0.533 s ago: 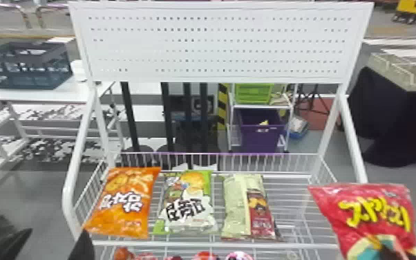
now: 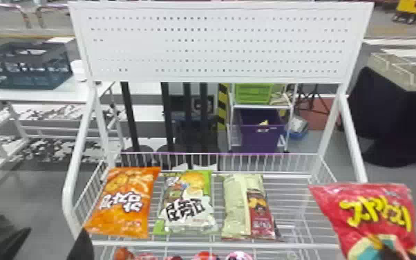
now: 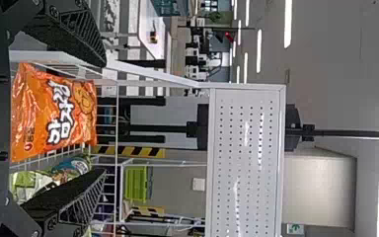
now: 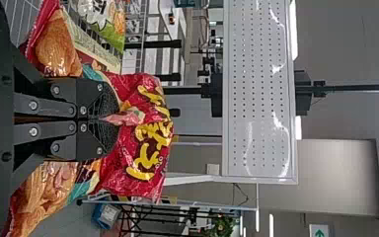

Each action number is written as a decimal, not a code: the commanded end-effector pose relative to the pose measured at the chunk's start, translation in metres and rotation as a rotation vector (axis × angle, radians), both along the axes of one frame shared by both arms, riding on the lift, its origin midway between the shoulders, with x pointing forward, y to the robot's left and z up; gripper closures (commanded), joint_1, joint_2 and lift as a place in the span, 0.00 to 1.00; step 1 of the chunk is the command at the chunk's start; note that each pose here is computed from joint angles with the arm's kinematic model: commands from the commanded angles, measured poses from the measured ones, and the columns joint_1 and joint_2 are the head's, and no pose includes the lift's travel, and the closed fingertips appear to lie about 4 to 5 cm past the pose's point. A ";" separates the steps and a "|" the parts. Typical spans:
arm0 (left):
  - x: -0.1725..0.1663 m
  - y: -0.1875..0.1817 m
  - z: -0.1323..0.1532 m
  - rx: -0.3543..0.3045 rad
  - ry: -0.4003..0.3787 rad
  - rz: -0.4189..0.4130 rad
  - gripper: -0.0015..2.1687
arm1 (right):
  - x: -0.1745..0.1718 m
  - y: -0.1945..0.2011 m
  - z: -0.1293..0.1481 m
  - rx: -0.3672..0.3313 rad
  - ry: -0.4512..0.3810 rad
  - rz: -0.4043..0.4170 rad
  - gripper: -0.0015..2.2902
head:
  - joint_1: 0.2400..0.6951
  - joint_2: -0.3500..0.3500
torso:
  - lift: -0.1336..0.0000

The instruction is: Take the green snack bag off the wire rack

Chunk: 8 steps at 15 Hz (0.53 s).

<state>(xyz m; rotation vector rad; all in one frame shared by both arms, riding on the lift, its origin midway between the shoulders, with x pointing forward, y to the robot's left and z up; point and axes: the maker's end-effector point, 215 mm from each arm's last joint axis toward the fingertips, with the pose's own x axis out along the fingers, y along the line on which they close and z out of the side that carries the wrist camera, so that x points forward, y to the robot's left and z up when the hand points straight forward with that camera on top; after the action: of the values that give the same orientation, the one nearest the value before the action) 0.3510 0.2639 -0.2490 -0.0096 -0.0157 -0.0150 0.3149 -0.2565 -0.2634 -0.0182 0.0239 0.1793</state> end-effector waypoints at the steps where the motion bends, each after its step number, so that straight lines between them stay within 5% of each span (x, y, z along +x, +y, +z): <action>1: -0.001 0.000 0.000 -0.002 -0.003 0.000 0.07 | 0.000 0.000 0.000 0.000 -0.001 0.000 0.95 | 0.57 0.50 | 1.00; 5: 0.023 -0.037 -0.013 -0.016 -0.051 -0.047 0.07 | 0.002 0.004 0.000 0.004 -0.005 0.005 0.95 | 0.57 0.50 | 1.00; 8: 0.059 -0.105 -0.065 0.016 0.051 -0.145 0.07 | 0.003 0.005 0.001 0.007 -0.009 0.007 0.95 | 0.57 0.50 | 1.00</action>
<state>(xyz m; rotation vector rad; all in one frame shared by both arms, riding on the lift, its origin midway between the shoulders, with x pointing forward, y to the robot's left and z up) 0.3925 0.1975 -0.2853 -0.0239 -0.0282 -0.0923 0.3172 -0.2516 -0.2627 -0.0126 0.0171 0.1858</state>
